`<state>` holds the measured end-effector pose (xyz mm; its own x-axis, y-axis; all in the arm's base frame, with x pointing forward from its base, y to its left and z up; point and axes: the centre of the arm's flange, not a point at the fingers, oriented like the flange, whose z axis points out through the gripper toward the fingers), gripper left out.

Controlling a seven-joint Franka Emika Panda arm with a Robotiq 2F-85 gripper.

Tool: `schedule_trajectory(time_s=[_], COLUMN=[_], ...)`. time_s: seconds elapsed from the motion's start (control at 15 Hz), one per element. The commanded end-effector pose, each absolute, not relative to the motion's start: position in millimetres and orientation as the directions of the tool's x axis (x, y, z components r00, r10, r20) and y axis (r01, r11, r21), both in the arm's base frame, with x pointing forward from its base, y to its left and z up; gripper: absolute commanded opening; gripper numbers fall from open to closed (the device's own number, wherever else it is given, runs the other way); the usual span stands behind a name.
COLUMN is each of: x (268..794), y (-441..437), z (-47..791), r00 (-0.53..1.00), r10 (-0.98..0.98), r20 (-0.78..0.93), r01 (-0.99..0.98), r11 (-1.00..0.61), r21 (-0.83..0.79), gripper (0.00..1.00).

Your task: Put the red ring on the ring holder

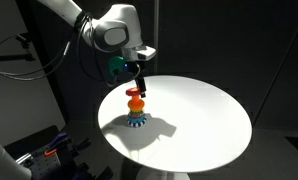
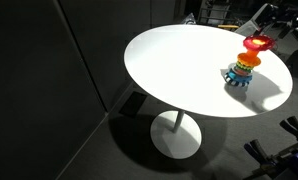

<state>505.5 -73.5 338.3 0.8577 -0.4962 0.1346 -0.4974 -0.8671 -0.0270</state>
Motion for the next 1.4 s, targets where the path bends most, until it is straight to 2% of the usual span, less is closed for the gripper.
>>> schedule_trajectory(time_s=[0.0, 0.47, 1.33], x=[509.4, 509.1, 483.9], y=[-85.7, -95.4, -110.9], z=[350.3, 365.7, 386.4], r00=[0.841, 0.825, 0.823], r10=[-0.527, -0.556, -0.568], r20=[0.120, 0.104, 0.007], r01=[-0.526, -0.550, -0.568], r11=[-0.850, -0.831, -0.823], r21=[-0.044, -0.081, -0.015], gripper=[1.00, 1.00, 1.00])
